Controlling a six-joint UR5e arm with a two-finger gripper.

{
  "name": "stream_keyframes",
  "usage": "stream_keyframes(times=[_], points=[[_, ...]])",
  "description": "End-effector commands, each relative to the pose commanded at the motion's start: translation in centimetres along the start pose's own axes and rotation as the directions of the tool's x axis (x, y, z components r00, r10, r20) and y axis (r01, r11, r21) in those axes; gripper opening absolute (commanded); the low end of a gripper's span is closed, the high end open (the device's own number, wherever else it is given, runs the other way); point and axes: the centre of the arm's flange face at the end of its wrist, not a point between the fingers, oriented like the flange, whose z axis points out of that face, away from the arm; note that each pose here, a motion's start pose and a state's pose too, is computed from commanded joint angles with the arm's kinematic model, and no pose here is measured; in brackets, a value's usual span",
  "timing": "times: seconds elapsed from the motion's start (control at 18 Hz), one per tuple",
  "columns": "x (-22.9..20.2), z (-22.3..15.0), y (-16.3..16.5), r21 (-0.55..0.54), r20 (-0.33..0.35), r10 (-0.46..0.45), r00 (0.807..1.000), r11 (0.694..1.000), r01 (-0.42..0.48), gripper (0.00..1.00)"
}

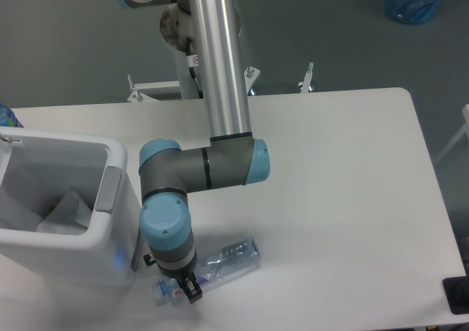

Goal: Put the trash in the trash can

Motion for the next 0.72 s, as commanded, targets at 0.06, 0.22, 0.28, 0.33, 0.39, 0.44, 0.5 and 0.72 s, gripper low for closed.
stream_keyframes(times=[0.06, 0.22, 0.28, 0.33, 0.39, 0.44, 0.5, 0.72], points=[[0.0, 0.0, 0.0, 0.0, 0.0, 0.0, 1.0, 1.0, 0.0, 0.71], [0.0, 0.0, 0.0, 0.0, 0.0, -0.002, 1.0, 1.0, 0.002, 0.71], [0.0, 0.0, 0.0, 0.0, 0.0, 0.0, 1.0, 1.0, 0.0, 0.7], [-0.01, 0.0, 0.01, -0.001, 0.001, -0.002, 1.0, 1.0, 0.002, 0.7], [0.04, 0.06, 0.03, -0.002, -0.001, -0.003, 1.0, 1.0, 0.003, 0.67], [-0.01, 0.0, 0.01, -0.001, 0.001, -0.003, 1.0, 1.0, 0.003, 0.67], [0.01, 0.01, 0.02, -0.002, -0.001, -0.003, 1.0, 1.0, 0.003, 0.66], [-0.07, 0.01, 0.22, -0.022, 0.007, -0.001, 1.0, 1.0, 0.002, 0.62]])
